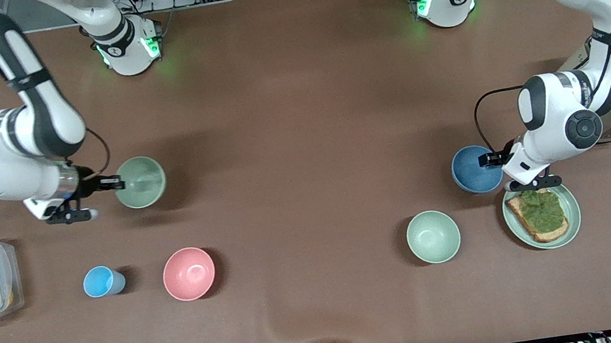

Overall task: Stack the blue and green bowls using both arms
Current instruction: 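Grasp the green bowl with the right gripper while the left gripper grasps the blue bowl, then carry the blue bowl with the left gripper toward the green bowl, then lower the blue bowl into the green bowl with the left gripper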

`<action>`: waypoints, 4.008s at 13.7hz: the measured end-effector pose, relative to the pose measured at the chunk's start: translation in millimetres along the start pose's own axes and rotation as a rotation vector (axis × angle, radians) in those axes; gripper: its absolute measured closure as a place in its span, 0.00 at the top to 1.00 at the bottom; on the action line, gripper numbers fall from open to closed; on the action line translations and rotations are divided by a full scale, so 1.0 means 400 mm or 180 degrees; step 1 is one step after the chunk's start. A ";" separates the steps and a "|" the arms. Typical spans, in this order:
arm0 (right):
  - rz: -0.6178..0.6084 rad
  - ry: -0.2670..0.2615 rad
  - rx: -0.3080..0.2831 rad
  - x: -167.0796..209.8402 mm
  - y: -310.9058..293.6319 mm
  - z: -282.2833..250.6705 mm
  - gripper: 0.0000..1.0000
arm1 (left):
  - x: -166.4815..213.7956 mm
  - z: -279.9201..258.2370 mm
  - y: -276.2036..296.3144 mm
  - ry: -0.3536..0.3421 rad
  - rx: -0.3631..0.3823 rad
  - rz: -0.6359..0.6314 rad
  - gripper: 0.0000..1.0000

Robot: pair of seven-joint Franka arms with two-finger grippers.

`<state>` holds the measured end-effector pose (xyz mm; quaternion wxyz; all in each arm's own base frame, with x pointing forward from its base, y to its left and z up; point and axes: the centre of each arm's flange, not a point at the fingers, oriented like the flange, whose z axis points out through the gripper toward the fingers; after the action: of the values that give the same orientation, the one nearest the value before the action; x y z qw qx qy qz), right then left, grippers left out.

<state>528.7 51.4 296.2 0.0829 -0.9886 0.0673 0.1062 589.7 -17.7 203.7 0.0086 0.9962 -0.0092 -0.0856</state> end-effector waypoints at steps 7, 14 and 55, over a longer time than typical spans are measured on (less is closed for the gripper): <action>0.0765 0.0469 0.0182 -0.193 -0.587 0.129 0.04 | 0.015 -0.031 0.004 0.0075 0.0092 0.0110 0.07; 0.1111 0.0530 0.0300 -0.333 -0.787 0.286 0.04 | 0.050 -0.182 0.006 0.0136 0.0071 0.0030 0.06; 0.3829 -0.1179 0.0816 -0.098 -0.667 0.466 1.00 | -0.402 -0.106 0.932 -0.0264 -0.0811 -0.1214 0.06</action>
<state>493.9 349.9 165.2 0.1366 -0.7256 0.6068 0.2943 432.2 -386.3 279.8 0.1176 0.9664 0.1898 -0.1270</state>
